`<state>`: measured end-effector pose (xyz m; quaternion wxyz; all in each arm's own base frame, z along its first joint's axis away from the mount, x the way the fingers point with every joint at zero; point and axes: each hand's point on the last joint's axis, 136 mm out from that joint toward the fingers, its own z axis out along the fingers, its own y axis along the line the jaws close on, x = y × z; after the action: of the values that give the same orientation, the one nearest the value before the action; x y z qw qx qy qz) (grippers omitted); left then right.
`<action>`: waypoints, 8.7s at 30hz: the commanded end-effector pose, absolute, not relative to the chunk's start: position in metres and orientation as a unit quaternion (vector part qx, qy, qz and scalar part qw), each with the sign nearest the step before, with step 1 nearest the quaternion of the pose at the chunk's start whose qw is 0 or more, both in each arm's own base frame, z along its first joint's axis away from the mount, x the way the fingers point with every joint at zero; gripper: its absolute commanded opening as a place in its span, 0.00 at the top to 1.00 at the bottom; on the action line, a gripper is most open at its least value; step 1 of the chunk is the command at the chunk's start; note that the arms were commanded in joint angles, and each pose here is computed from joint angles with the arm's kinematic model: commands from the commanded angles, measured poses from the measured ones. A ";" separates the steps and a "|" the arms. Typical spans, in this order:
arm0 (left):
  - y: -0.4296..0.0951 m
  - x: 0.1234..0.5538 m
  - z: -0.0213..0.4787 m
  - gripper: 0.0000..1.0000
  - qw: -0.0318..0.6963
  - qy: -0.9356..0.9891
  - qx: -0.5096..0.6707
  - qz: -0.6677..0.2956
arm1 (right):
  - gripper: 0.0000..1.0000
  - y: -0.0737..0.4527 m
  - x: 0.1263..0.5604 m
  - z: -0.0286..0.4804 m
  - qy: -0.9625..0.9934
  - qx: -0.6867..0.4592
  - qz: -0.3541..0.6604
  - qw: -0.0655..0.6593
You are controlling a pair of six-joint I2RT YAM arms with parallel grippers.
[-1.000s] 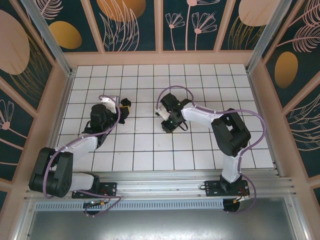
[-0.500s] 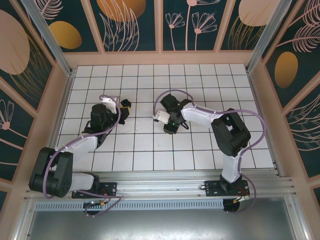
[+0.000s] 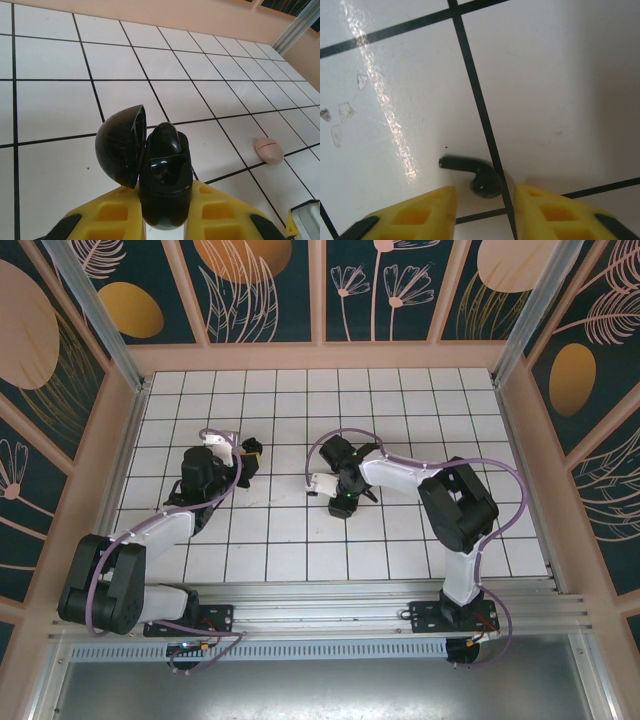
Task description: Insert the wireless bluetooth earbuds into the charging case
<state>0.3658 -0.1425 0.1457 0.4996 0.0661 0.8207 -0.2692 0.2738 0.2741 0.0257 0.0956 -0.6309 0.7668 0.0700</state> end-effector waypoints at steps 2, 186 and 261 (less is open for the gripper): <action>-0.144 0.371 0.155 0.91 0.507 0.814 0.080 -0.271 | 0.58 0.276 0.269 0.031 0.770 -0.627 0.078 0.087; -0.310 0.324 0.162 0.93 0.506 0.663 0.340 -0.434 | 0.81 0.290 0.307 0.179 0.874 -0.113 0.218 0.419; -0.315 0.305 0.190 0.93 0.522 0.608 0.392 -0.452 | 0.72 0.283 0.283 0.209 0.811 -0.084 0.494 0.301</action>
<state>0.3060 -0.3114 0.1603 0.4936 0.3754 0.6454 -0.4460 0.2811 0.2833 0.2052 0.2972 -0.0862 0.8226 0.4770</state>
